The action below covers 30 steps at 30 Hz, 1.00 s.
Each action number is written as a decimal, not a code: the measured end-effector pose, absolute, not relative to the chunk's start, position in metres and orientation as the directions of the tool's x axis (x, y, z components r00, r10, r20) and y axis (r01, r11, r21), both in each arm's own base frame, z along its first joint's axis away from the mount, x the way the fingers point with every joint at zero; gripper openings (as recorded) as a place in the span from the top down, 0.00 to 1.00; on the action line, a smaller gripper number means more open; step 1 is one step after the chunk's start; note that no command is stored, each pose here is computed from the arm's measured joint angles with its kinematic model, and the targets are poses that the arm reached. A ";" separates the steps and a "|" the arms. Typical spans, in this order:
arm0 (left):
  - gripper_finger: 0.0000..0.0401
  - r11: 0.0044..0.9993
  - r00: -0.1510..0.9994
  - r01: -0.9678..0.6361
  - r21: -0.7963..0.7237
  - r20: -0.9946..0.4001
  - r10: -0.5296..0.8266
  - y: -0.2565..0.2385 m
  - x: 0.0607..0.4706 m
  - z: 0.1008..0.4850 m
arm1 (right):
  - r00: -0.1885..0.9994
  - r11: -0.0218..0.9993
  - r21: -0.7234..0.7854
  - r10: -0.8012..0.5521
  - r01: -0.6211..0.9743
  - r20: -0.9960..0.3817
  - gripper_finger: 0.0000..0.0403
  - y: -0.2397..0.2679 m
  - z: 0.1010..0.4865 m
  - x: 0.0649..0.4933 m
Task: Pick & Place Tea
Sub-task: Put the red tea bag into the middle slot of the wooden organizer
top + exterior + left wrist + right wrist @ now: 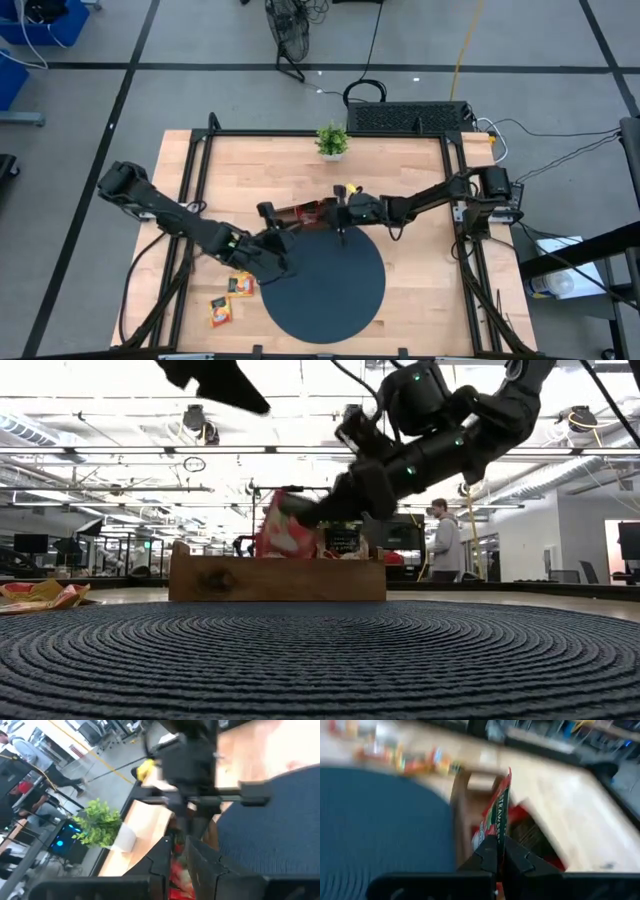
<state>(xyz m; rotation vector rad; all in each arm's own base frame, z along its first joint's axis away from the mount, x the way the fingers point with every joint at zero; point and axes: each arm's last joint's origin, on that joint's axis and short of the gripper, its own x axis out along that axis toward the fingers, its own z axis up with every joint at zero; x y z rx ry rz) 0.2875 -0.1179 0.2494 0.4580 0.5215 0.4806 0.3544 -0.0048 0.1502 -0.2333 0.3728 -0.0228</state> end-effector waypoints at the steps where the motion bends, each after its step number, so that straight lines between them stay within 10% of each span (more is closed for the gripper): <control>1: 0.84 0.798 0.769 -0.318 0.512 -0.352 0.533 -0.118 0.284 0.254 | 0.917 0.968 -0.248 -0.071 -0.031 -0.393 1.00 -0.003 0.148 0.354; 30: 0.83 0.806 0.757 -0.368 0.464 -0.354 0.549 -0.108 0.278 0.263 | 0.755 0.914 -0.368 -0.119 -0.171 -0.645 1.00 0.004 0.171 0.377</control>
